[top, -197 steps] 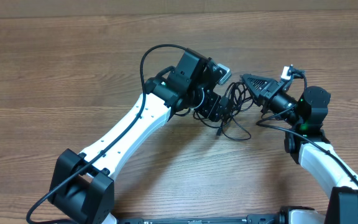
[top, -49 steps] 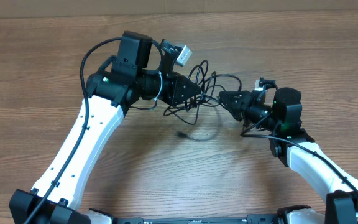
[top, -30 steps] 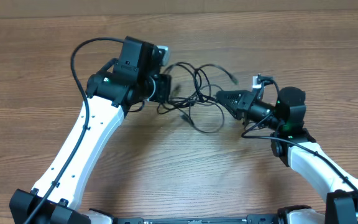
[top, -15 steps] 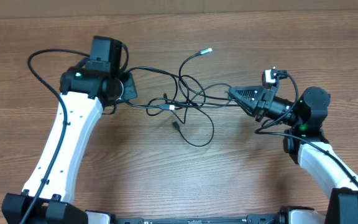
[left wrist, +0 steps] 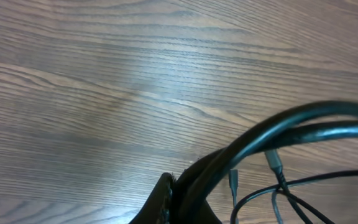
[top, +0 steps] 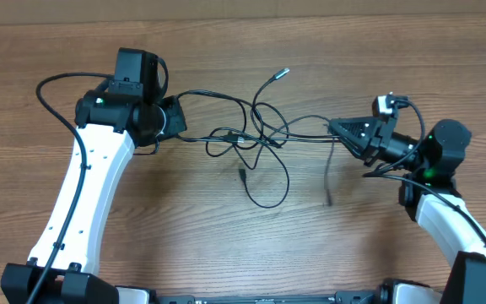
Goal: Untangle cables
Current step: 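Pull the grippers apart, stretching the cable between left and right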
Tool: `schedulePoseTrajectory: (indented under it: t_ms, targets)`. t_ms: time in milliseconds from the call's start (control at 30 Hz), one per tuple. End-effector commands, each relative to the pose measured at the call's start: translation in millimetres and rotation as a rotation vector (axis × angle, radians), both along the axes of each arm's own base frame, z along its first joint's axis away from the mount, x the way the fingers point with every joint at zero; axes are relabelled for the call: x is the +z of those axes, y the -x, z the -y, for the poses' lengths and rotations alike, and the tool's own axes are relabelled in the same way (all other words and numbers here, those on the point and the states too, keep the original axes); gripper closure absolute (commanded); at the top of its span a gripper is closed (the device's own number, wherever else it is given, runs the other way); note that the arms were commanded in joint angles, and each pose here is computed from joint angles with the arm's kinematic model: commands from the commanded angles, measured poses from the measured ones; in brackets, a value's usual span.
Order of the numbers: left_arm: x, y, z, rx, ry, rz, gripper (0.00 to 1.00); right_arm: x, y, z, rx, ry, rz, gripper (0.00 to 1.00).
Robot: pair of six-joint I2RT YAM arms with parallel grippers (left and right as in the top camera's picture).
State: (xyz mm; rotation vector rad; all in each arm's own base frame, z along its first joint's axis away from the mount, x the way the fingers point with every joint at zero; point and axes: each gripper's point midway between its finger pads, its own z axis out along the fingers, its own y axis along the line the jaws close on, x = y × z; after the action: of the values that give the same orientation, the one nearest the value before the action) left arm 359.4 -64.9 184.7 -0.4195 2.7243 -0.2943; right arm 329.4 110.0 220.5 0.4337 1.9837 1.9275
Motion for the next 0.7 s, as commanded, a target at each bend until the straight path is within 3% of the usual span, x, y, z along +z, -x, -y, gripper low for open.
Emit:
schedulePoseTrajectory:
  t_ms: [0, 667]
  targets:
    - [11.8, -3.2, -77.7, 0.215, -0.172, 0.044, 0.96, 6.9, -14.3, 45.0, -0.150, 0.017, 0.042, 0.93]
    - [8.5, 16.7, -165.1, 0.481, -0.124, -0.003, 0.96, 7.1, -15.6, 109.1, -0.309, 0.019, 0.042, 0.93]
